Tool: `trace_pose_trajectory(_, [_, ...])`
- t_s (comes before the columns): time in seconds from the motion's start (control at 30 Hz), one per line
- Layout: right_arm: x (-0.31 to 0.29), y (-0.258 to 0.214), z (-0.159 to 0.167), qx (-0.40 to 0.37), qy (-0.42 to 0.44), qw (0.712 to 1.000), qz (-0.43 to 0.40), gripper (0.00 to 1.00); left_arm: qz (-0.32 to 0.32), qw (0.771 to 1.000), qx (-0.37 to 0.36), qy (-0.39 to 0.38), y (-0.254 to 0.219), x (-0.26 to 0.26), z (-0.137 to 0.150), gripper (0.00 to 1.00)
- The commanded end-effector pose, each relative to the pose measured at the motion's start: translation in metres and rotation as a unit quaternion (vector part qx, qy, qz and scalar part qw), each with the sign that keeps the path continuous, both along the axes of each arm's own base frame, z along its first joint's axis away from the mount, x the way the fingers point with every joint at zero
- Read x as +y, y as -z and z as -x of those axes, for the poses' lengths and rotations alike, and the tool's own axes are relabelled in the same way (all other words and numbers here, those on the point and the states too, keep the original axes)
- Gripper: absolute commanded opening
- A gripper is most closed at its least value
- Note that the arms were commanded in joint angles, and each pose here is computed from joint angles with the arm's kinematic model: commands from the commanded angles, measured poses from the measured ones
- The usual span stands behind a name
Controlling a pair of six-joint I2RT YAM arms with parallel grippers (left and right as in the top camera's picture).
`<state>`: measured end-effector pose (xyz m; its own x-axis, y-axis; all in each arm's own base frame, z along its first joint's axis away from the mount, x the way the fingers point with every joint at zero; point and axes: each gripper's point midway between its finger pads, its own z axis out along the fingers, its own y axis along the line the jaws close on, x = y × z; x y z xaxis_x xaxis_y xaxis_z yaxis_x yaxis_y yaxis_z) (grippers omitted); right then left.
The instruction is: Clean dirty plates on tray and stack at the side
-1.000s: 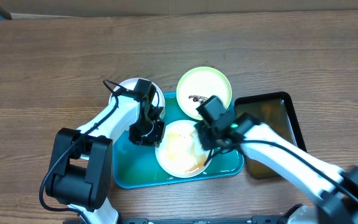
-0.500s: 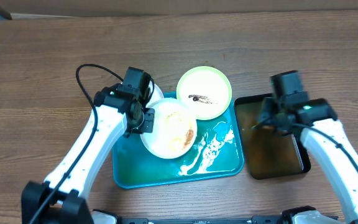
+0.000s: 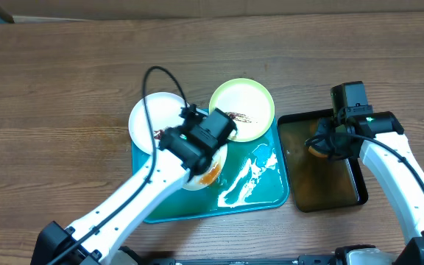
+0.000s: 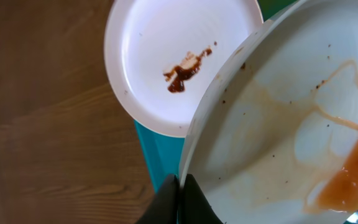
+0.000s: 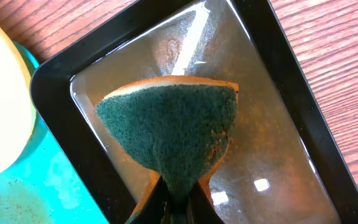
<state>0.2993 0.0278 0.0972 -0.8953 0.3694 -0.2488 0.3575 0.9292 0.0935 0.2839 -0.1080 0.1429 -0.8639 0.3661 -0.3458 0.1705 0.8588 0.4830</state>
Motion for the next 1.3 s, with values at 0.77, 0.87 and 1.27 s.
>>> trace_pose_trajectory(0.77, [0.006, 0.029, -0.002, 0.041, -0.062, 0.997, 0.001, 0.04, -0.144, 0.961, -0.234, 0.033, -0.084, -0.02, -0.009, 0.04])
trace_pose_trajectory(0.87, [0.011, 0.028, -0.004, 0.036, -0.086, 0.996, -0.008, 0.04, -0.145, 0.961, -0.235, 0.033, -0.084, -0.019, -0.009, 0.04])
trace_pose_trajectory(1.27, [0.016, 0.044, -0.016, 0.012, -0.138, 0.99, -0.007, 0.04, -0.141, 0.962, -0.231, 0.034, -0.082, -0.02, -0.009, 0.04])
